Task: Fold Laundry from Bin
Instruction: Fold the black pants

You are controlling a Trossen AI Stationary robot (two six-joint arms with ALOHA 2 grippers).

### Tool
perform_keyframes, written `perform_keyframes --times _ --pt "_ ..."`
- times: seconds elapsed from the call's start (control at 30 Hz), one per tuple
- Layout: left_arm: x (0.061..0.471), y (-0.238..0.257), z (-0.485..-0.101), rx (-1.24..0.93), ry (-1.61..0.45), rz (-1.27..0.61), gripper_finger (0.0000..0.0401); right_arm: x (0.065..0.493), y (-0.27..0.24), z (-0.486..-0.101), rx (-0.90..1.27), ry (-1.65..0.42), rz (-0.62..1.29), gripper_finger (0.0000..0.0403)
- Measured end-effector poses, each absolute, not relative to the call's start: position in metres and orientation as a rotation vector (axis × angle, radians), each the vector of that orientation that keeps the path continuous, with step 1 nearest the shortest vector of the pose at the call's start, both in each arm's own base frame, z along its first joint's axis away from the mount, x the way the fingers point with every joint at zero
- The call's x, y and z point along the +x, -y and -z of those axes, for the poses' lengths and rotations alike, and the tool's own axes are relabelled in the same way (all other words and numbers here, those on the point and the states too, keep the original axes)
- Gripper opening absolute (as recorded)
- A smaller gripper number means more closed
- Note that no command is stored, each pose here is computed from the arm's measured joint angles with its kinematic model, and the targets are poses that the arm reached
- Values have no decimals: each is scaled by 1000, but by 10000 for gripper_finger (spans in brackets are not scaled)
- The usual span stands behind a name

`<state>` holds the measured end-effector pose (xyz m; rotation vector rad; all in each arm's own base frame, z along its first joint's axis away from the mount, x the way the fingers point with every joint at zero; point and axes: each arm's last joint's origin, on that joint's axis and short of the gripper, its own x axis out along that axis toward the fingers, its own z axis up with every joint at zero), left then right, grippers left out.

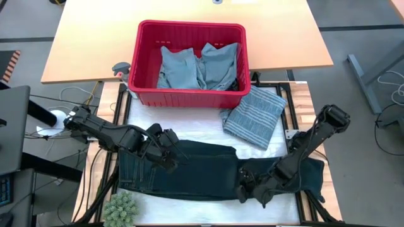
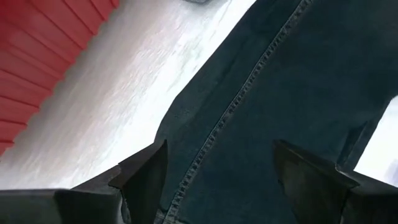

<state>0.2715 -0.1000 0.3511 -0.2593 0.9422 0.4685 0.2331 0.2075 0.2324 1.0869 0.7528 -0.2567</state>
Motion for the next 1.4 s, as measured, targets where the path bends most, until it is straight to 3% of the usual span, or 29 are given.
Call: perform_keyframes --times 0.43,0.73,1.1,1.2,1.4 --pt "271 100 -351 -255 -949 -459 275 207 -238 -209 1176 -850 414 23" --pt "271 100 -342 -245 -969 -466 275 225 -257 -175 1159 -945 333 95" --pt "285 108 -282 -336 -1029 -272 275 189 -228 -240 1115 -955 268 112" --pt "282 107 -268 -325 -1059 -282 275 169 -220 -248 1094 -996 318 108" --pt "269 98 -233 -270 -1153 -362 275 151 -194 -235 965 -1058 685 61"
